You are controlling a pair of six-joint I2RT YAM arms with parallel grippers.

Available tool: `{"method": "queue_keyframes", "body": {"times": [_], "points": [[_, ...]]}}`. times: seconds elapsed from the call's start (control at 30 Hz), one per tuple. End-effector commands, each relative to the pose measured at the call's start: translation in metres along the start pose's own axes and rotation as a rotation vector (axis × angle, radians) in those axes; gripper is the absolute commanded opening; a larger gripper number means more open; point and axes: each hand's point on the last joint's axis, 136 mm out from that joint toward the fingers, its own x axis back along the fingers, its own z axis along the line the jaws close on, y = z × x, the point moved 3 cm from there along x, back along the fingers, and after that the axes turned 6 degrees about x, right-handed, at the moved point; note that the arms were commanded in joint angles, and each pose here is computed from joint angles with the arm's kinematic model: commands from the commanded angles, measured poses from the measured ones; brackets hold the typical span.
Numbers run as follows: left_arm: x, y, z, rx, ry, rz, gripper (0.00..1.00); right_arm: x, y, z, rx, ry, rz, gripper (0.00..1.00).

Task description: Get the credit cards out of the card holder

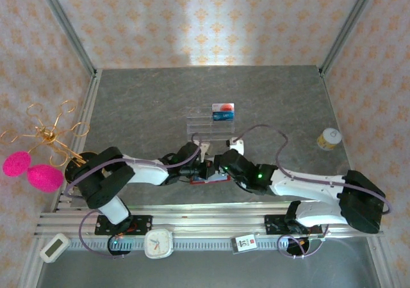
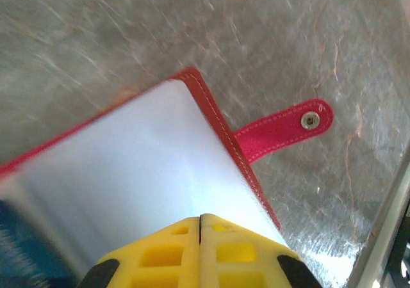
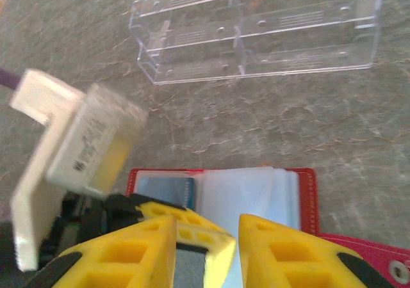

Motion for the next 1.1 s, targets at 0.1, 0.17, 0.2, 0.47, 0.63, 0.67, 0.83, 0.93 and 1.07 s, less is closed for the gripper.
{"method": "queue_keyframes", "body": {"times": [0.1, 0.17, 0.2, 0.47, 0.63, 0.67, 0.83, 0.93, 1.07], "points": [[0.018, 0.017, -0.023, 0.009, -0.086, -0.098, 0.04, 0.009, -0.001, -0.021, -0.046, -0.040, -0.005, 0.30], [0.033, 0.022, -0.023, 0.006, -0.064, -0.149, 0.08, 0.008, 0.003, -0.017, -0.043, -0.006, 0.004, 0.30], [0.041, 0.025, -0.019, 0.011, -0.046, -0.179, 0.08, 0.007, 0.003, -0.011, -0.031, 0.031, 0.023, 0.30], [0.077, 0.017, 0.044, 0.132, 0.083, -0.258, 0.00, -0.024, -0.009, 0.041, 0.016, 0.321, 0.251, 0.22], [0.071, 0.009, 0.061, 0.127, 0.153, -0.225, 0.00, -0.051, -0.024, 0.048, 0.009, 0.316, 0.367, 0.19], [0.070, 0.007, 0.065, 0.127, 0.167, -0.222, 0.00, -0.056, -0.026, 0.047, 0.004, 0.301, 0.382, 0.18], [0.064, 0.000, 0.072, 0.122, 0.178, -0.193, 0.00, -0.070, -0.036, 0.037, -0.014, 0.225, 0.429, 0.17], [0.062, -0.004, 0.078, 0.121, 0.212, -0.173, 0.00, -0.076, -0.041, 0.028, -0.022, 0.169, 0.444, 0.17], [0.061, -0.009, 0.084, 0.118, 0.240, -0.152, 0.00, -0.082, -0.046, 0.017, -0.041, 0.123, 0.460, 0.16]]}}
